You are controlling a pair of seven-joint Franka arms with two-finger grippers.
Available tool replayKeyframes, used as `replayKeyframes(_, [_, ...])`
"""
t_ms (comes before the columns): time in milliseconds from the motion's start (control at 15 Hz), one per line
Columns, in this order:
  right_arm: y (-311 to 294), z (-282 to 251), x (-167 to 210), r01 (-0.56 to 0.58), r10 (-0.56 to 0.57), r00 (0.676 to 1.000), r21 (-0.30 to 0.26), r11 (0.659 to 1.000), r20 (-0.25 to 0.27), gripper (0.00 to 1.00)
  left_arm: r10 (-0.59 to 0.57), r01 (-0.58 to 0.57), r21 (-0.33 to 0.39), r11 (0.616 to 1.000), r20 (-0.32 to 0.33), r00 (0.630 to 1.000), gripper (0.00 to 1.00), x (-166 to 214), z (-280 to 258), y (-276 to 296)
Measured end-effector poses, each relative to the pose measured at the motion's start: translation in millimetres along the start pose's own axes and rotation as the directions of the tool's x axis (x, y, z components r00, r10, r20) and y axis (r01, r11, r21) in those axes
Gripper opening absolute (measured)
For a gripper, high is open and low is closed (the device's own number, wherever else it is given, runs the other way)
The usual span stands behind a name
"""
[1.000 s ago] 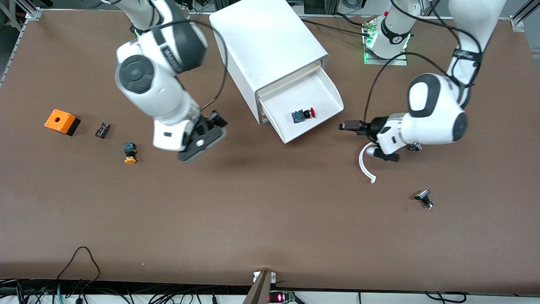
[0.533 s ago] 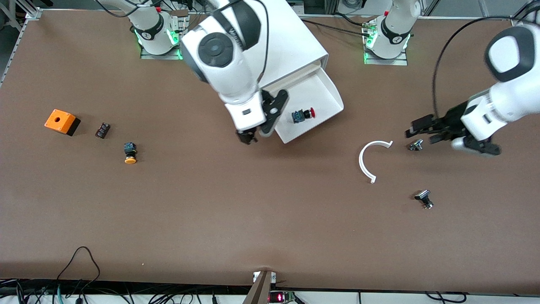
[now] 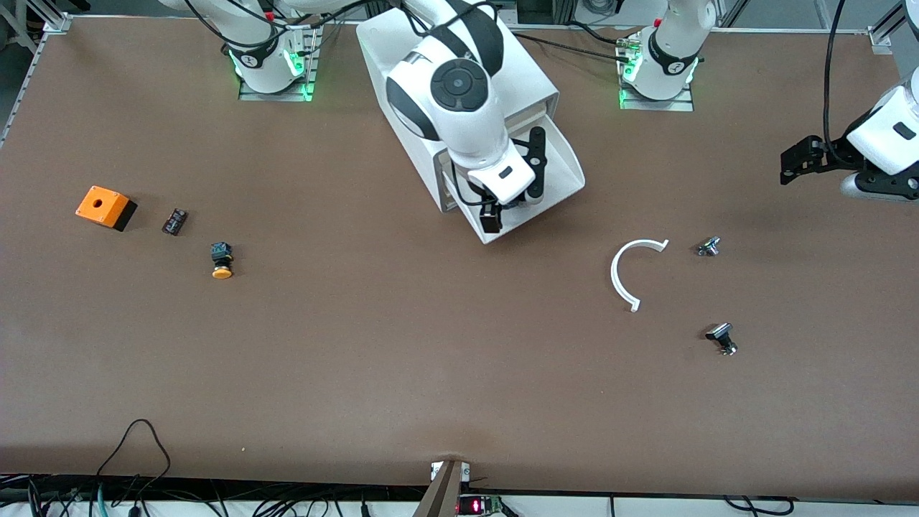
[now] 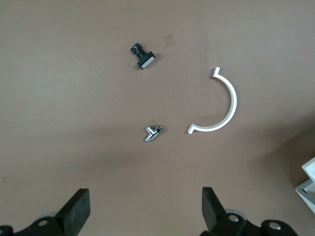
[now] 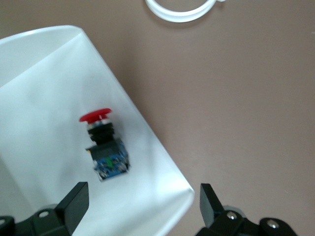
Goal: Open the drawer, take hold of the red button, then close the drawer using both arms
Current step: 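Lower the right gripper into the drawer onto the red button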
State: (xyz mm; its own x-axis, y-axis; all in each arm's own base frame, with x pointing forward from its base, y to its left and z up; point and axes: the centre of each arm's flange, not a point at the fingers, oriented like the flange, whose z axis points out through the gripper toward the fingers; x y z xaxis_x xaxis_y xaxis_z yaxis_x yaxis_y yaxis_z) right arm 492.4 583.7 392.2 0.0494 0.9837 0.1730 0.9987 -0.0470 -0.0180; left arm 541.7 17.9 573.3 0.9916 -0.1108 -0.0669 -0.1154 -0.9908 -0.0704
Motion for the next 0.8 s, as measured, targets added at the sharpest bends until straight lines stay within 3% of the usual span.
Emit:
replayKeyframes(467, [-28.1, 34.9, 17.2, 0.093, -0.09, 0.992, -0.024, 0.995, 0.088, 1.0, -0.003, 0.003, 0.002, 1.0, 0.008, 1.0, 1.0, 2.2, 4.2, 0.2])
replayKeyframes(800, [-26.1, 58.8, 10.9, 0.101, -0.1, 0.988, -0.003, 0.995, 0.12, 1.0, -0.015, 0.015, -0.001, 1.0, 0.009, 1.0, 1.0, 3.2, 1.3, -4.1])
